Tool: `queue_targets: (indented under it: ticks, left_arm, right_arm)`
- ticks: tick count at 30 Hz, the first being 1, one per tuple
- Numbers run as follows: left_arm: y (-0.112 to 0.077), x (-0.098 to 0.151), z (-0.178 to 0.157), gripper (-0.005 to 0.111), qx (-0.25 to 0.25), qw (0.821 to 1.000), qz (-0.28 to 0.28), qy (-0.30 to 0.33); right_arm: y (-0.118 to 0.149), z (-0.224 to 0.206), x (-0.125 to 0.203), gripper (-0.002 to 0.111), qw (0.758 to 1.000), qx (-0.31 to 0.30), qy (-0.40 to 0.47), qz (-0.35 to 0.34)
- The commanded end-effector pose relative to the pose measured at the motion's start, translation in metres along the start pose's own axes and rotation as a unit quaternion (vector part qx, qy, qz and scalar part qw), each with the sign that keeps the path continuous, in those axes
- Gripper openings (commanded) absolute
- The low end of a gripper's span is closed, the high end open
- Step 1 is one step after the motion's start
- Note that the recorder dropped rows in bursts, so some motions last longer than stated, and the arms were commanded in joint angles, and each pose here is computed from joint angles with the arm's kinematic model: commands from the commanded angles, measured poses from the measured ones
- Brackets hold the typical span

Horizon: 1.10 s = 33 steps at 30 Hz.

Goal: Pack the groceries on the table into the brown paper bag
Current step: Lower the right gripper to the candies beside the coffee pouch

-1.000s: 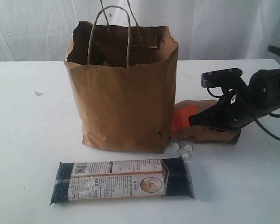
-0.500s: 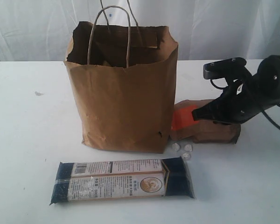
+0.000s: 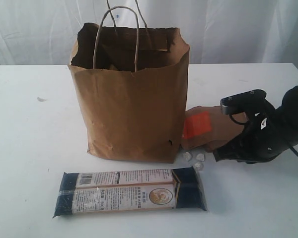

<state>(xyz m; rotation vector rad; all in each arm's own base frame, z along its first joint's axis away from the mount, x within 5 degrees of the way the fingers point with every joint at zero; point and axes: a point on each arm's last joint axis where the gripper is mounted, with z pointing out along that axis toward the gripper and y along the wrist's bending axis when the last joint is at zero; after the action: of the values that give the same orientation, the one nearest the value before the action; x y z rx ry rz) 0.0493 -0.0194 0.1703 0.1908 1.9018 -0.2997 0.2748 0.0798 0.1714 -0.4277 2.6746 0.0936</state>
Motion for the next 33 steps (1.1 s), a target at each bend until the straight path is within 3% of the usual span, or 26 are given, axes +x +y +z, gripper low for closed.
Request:
queue_targets:
  ticks: [1, 10, 20, 27, 33]
  left_arm:
    - [0.000, 0.001, 0.000, 0.000, 0.000, 1.000, -0.003, 0.000]
    - [0.000, 0.001, 0.000, 0.000, 0.000, 1.000, -0.002, 0.000]
    - [0.000, 0.001, 0.000, 0.000, 0.000, 1.000, -0.002, 0.000]
    - [0.000, 0.001, 0.000, 0.000, 0.000, 1.000, -0.002, 0.000]
    - [0.000, 0.001, 0.000, 0.000, 0.000, 1.000, -0.002, 0.000]
  right_arm:
    - [-0.001, 0.007, -0.005, 0.000, 1.000, 0.004, -0.028, -0.010]
    - [-0.002, 0.032, -0.020, 0.000, 1.000, 0.004, -0.018, -0.010]
    - [-0.003, 0.016, -0.063, 0.000, 0.998, 0.007, -0.068, -0.014]
    - [0.000, 0.014, -0.053, 0.000, 1.000, -0.001, 0.004, -0.014]
    - [0.026, 0.007, -0.051, 0.000, 0.998, -0.034, 0.016, -0.043]
